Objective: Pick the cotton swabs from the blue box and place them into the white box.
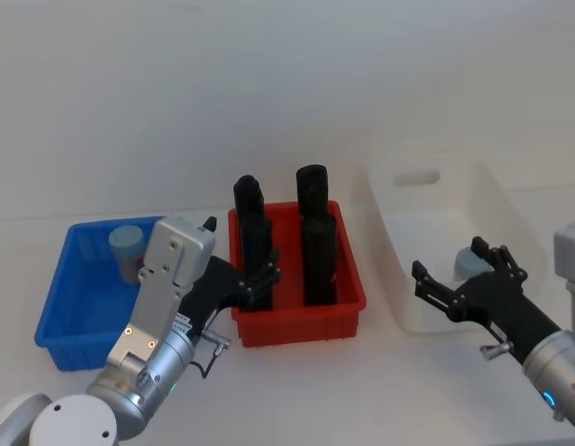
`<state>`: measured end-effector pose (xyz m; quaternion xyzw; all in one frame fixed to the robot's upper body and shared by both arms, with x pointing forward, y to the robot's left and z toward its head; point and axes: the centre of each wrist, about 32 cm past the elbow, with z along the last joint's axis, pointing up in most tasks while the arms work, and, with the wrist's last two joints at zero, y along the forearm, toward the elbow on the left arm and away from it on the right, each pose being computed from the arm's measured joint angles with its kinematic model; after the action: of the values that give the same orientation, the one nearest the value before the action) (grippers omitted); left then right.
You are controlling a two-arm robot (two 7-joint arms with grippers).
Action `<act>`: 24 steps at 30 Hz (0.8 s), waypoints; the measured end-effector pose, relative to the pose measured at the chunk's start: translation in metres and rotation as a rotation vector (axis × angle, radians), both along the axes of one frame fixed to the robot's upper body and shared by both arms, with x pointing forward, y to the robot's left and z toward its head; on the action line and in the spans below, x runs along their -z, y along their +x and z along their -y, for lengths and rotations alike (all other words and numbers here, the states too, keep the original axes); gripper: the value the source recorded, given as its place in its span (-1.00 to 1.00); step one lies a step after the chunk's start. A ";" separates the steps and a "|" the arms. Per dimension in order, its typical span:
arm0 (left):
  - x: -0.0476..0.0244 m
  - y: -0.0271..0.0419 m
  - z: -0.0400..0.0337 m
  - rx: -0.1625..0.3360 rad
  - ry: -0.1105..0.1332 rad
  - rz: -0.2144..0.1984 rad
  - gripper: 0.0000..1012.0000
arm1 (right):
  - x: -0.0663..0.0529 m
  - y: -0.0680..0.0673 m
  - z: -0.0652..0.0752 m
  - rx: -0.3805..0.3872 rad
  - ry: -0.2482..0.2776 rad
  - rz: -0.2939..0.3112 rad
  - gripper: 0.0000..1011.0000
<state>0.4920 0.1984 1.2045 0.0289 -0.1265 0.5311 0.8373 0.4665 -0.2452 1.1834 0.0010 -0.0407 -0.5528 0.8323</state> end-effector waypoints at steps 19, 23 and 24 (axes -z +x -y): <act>0.0000 0.0000 0.0000 0.000 0.000 0.000 0.98 | 0.007 0.066 -0.008 -0.165 -0.046 0.020 0.98; 0.0000 0.0000 0.0000 0.000 0.000 0.000 0.98 | 0.008 0.080 -0.012 -0.200 -0.053 0.025 0.98; 0.0000 0.0000 0.0000 0.000 0.000 0.000 0.98 | 0.008 0.082 -0.013 -0.206 -0.054 0.025 0.98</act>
<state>0.4920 0.1984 1.2044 0.0289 -0.1265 0.5310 0.8374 0.5487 -0.2324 1.1751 -0.0106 -0.0656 -0.4631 0.8838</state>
